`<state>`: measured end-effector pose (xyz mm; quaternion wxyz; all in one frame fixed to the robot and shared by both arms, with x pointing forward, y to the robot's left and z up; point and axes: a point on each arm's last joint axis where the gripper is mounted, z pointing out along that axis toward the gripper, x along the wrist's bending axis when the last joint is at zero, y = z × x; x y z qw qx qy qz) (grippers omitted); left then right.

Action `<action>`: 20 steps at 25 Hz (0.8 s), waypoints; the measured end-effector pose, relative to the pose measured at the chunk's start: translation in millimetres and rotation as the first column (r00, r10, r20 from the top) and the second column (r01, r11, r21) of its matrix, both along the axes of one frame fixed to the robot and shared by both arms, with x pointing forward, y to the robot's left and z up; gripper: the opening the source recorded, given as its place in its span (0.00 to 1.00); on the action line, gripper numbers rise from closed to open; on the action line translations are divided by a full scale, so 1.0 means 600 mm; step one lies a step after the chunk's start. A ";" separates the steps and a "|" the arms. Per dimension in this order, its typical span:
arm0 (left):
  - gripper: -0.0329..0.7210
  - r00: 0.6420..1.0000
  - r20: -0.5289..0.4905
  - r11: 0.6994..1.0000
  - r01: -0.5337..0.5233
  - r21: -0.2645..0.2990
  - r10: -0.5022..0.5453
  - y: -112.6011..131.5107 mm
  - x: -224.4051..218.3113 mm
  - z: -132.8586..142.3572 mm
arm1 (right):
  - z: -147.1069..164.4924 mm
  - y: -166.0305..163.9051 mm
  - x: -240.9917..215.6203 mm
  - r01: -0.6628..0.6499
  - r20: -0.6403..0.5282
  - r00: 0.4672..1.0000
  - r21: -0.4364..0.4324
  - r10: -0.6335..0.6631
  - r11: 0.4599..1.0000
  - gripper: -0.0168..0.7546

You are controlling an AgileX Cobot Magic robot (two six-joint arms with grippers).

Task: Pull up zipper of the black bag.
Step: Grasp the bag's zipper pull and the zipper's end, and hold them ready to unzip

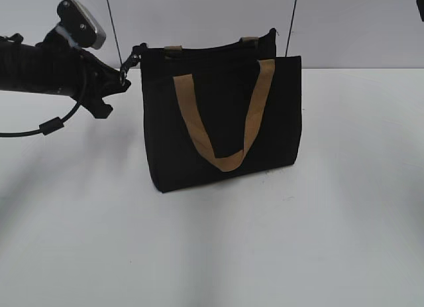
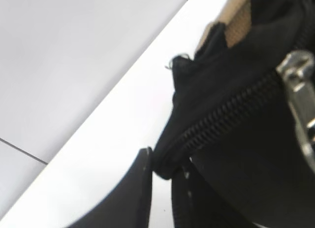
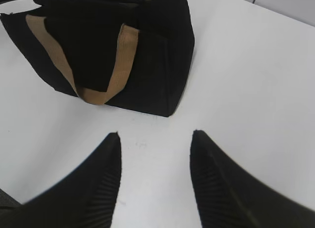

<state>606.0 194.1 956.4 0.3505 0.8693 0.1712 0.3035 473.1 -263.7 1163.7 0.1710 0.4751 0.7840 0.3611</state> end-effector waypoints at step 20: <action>0.10 0.985 0.172 0.999 -0.011 -0.047 0.019 0.013 -0.062 0.123 | 0.003 0.127 0.016 -0.246 0.171 0.958 0.079 0.230 0.966 0.45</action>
